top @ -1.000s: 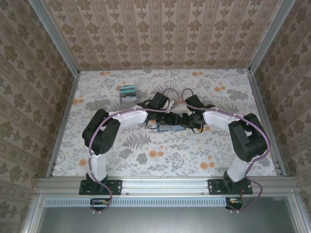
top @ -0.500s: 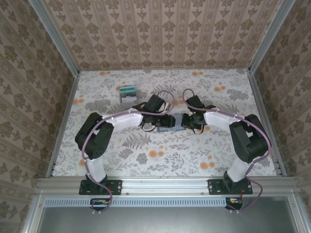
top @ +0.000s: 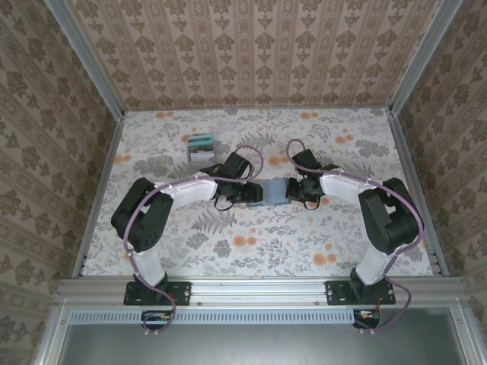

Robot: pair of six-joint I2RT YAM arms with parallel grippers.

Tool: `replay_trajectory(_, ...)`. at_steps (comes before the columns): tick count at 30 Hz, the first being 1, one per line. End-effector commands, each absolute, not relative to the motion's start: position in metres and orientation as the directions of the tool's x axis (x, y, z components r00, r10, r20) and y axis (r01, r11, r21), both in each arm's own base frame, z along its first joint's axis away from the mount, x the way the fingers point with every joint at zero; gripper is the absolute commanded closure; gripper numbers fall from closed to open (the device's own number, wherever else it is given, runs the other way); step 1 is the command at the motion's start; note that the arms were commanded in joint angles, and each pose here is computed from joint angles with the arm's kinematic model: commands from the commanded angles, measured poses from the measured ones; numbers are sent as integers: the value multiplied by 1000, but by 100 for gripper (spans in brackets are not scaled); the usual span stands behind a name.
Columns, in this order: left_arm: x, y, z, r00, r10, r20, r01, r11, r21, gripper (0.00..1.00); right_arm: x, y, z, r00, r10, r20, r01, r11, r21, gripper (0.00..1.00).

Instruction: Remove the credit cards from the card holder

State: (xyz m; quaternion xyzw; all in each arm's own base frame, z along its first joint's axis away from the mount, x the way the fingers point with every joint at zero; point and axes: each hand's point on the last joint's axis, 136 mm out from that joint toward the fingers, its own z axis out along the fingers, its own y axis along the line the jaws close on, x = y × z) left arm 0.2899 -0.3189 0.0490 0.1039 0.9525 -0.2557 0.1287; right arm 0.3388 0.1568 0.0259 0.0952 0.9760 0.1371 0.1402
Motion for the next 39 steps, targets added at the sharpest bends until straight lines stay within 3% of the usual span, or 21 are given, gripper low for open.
replay_trajectory(1,294,-323,47,-950,129,-285,255,846,-468,46,334,153,14,-953,209,-221,146,951,271,97)
replay_trajectory(16,307,-384,85,-906,217,-364,403,709,-579,49,333,152,16,-949,225,-222,160,947,277,97)
replay_trajectory(25,296,-418,86,-884,312,-348,466,644,-607,49,336,137,25,-925,287,-250,210,932,295,96)
replay_trajectory(39,297,-380,103,-894,232,-383,432,671,-603,50,343,144,40,-922,286,-262,189,921,339,93)
